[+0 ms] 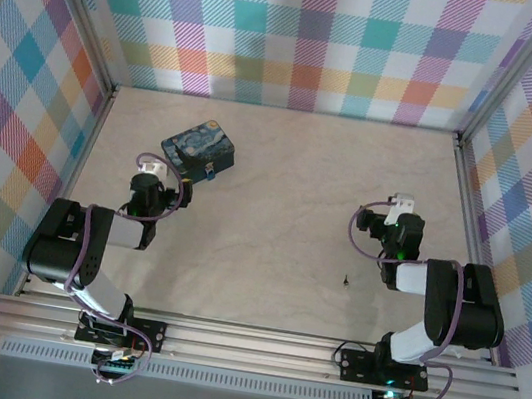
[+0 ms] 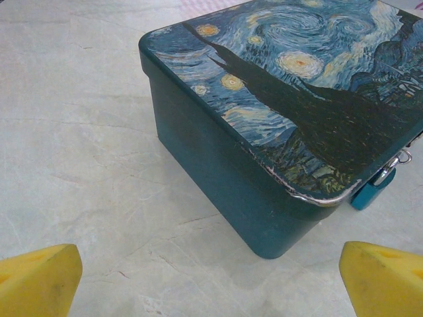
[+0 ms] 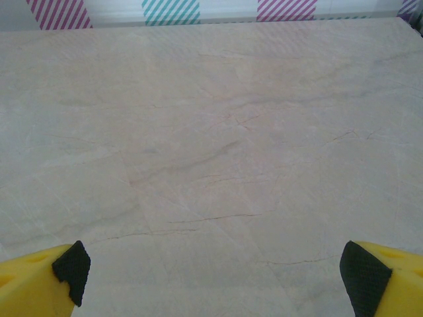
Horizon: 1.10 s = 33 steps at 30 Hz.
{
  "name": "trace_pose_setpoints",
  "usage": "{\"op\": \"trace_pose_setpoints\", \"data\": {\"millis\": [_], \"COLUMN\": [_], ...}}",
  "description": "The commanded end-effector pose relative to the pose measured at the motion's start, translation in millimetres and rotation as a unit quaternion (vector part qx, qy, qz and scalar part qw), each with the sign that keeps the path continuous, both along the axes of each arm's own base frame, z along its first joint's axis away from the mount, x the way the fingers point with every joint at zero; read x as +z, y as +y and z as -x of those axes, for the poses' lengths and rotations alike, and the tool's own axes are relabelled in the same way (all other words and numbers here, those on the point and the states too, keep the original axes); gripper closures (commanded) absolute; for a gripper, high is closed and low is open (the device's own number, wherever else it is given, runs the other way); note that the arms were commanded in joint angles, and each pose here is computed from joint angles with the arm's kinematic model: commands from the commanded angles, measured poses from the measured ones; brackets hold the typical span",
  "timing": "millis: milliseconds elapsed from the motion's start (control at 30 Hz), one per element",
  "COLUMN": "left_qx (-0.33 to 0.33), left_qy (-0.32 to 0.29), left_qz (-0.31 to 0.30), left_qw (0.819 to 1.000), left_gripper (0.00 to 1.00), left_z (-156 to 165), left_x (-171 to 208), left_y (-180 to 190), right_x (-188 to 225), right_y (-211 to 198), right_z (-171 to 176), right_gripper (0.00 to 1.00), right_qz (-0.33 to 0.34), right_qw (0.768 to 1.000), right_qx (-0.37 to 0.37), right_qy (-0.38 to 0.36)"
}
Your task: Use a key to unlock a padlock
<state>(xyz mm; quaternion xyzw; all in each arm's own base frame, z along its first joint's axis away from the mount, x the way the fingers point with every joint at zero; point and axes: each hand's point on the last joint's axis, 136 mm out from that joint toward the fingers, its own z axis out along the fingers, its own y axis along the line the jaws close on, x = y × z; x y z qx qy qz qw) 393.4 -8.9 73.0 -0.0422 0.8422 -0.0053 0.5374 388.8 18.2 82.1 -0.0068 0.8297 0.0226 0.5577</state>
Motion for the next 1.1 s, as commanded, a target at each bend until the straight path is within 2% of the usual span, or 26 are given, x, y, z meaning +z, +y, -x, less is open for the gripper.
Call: {"op": "trace_pose_setpoints", "data": {"millis": [0,400,467,533,800,900,1000,1067], "left_qx": [-0.010,-0.011,0.007,0.041,0.078,0.075,0.102,0.097], "left_qy": [-0.006,-0.005,-0.007,-0.014,-0.087,-0.098,-0.076,-0.055], "left_qz": [-0.004,-0.002,-0.004,-0.004,0.007,0.044,0.116,0.163], "left_qw": [1.000,1.000,1.000,0.999,0.993,0.991,0.985,0.980], "left_gripper": [0.00,0.00,0.00,0.00,0.00,0.00,0.00,0.00], "left_z": [-5.2,-5.7,-5.1,-2.4,32.1,43.3,53.7,61.4], "left_x": [5.4,5.1,7.5,18.3,93.2,121.3,135.3,144.0], "left_y": [-4.5,-4.4,1.8,12.7,26.2,22.0,22.1,13.6], "right_x": [10.6,9.7,10.0,11.3,48.7,69.5,91.0,100.8], "right_y": [-1.5,-1.8,-1.6,-3.2,-14.2,-9.5,1.8,9.1], "right_z": [-7.6,-9.1,-9.0,-8.8,2.6,8.9,16.3,25.2], "right_gripper": [0.00,0.00,0.00,0.00,0.00,0.00,0.00,0.00], "right_qz": [-0.006,-0.015,-0.017,-0.016,-0.017,-0.035,-0.072,-0.105], "right_qw": [1.000,1.000,1.000,1.000,0.999,0.999,0.997,0.994], "right_qx": [-0.005,0.001,0.003,-0.002,-0.034,-0.027,-0.008,-0.002], "right_qy": [-0.014,-0.008,-0.008,-0.011,-0.029,-0.022,0.005,0.042]}}
